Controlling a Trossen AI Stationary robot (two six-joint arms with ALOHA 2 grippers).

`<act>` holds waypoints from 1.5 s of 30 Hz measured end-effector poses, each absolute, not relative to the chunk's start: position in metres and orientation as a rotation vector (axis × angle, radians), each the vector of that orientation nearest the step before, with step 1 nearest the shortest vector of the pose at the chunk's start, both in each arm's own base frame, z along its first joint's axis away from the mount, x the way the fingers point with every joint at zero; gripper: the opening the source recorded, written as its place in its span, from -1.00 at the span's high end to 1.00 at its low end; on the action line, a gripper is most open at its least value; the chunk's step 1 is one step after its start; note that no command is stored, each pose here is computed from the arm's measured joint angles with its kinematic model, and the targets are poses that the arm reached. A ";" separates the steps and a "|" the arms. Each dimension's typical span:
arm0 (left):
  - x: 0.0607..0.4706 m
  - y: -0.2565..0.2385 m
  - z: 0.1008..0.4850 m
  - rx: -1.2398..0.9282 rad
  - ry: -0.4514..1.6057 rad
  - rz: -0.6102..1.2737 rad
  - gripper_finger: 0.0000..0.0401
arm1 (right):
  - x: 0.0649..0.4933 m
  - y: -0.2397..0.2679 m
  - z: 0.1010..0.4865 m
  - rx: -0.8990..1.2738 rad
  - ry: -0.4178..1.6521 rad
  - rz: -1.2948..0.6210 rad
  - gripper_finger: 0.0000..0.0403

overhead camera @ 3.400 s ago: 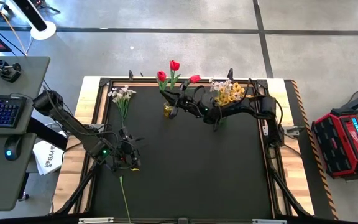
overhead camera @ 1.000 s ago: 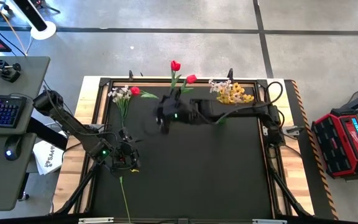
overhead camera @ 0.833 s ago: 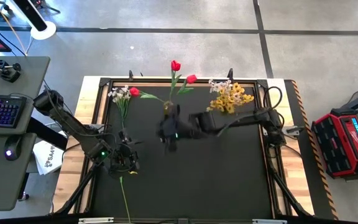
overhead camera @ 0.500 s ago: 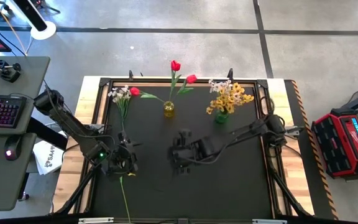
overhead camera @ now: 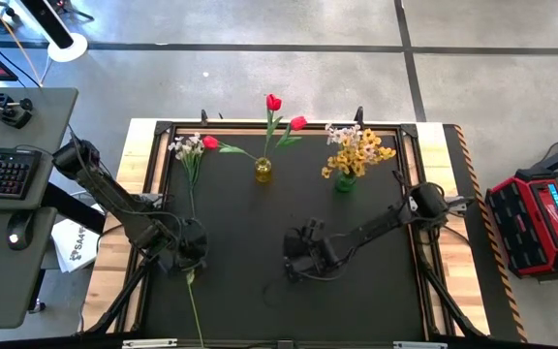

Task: Sort flowers into vase by color
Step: Put the white flowers into the green vase

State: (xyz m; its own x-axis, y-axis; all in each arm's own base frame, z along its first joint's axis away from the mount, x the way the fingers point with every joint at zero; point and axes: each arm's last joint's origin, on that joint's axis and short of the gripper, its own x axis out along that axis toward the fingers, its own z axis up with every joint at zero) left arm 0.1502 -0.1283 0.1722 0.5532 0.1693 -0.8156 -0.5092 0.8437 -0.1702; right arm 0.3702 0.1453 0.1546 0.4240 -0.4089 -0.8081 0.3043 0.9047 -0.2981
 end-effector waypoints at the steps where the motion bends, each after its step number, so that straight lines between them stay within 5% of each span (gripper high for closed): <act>1: 0.147 -0.129 0.171 -0.470 0.969 0.414 0.30 | 0.366 0.144 0.149 -0.109 1.057 -0.461 0.01; 9: 0.118 -0.145 0.169 -0.749 1.263 0.467 0.36 | 0.336 0.151 0.125 -0.150 1.025 -0.579 0.01; 17: 0.125 -0.137 0.179 -0.760 1.017 0.542 0.38 | 0.266 0.160 0.148 -0.047 0.918 -0.602 0.03; 24: 0.153 -0.099 0.199 -0.501 0.717 0.655 0.38 | 0.220 0.145 0.173 0.163 0.742 -0.556 0.13; 34: 0.146 -0.029 0.183 -0.484 0.864 1.155 0.36 | 0.227 0.134 0.168 0.312 0.496 -0.431 0.14; 45: 0.140 0.000 0.155 -0.558 0.820 1.316 0.08 | 0.239 0.126 0.170 0.322 0.434 -0.452 0.14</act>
State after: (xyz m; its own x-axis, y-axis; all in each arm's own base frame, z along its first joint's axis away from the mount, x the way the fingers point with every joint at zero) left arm 0.1400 0.0000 0.1548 0.0460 0.6148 -0.7874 -0.9777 0.1895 0.0908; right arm 0.2389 0.1257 0.1703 0.8114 -0.3486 -0.4691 0.4827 0.8523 0.2016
